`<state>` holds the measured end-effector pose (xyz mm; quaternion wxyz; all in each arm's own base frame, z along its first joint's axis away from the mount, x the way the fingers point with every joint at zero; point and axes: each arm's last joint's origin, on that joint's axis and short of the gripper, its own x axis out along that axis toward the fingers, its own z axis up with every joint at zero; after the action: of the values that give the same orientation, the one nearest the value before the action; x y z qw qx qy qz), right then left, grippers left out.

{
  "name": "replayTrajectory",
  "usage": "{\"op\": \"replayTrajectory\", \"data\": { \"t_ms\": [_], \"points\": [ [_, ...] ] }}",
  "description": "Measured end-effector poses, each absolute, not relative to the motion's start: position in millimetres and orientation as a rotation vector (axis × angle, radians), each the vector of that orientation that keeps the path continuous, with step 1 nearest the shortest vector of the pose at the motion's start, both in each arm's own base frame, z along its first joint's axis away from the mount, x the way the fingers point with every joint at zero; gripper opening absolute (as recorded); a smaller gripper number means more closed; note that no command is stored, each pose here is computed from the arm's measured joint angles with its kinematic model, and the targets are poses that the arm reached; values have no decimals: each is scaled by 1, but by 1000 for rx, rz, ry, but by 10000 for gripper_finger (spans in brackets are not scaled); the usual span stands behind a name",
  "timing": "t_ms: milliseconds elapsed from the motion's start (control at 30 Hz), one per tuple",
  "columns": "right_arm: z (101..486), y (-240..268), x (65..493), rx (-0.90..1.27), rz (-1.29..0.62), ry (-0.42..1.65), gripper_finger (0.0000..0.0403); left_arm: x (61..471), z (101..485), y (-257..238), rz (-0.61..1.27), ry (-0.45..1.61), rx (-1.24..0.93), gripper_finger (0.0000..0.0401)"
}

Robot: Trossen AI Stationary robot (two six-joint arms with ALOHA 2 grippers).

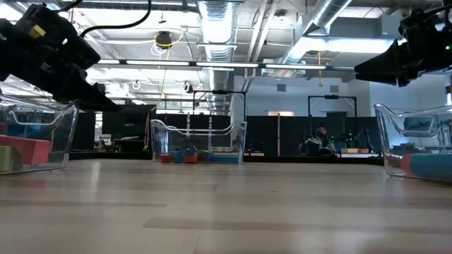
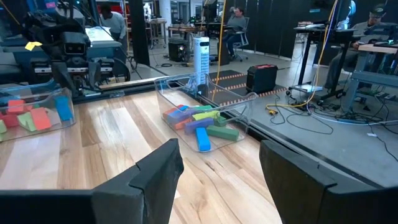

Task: Sort blocks by size
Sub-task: Return to Home Position

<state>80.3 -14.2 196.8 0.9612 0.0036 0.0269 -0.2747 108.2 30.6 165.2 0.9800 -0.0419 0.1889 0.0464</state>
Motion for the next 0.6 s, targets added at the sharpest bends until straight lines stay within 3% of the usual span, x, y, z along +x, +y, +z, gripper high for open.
{"op": "replayTrajectory", "data": {
  "t_ms": [600],
  "points": [
    [197, -14, 80, 7, -557, 54, 249, 108, 165, 31, 97, 380, -101, 167]
  ]
}}
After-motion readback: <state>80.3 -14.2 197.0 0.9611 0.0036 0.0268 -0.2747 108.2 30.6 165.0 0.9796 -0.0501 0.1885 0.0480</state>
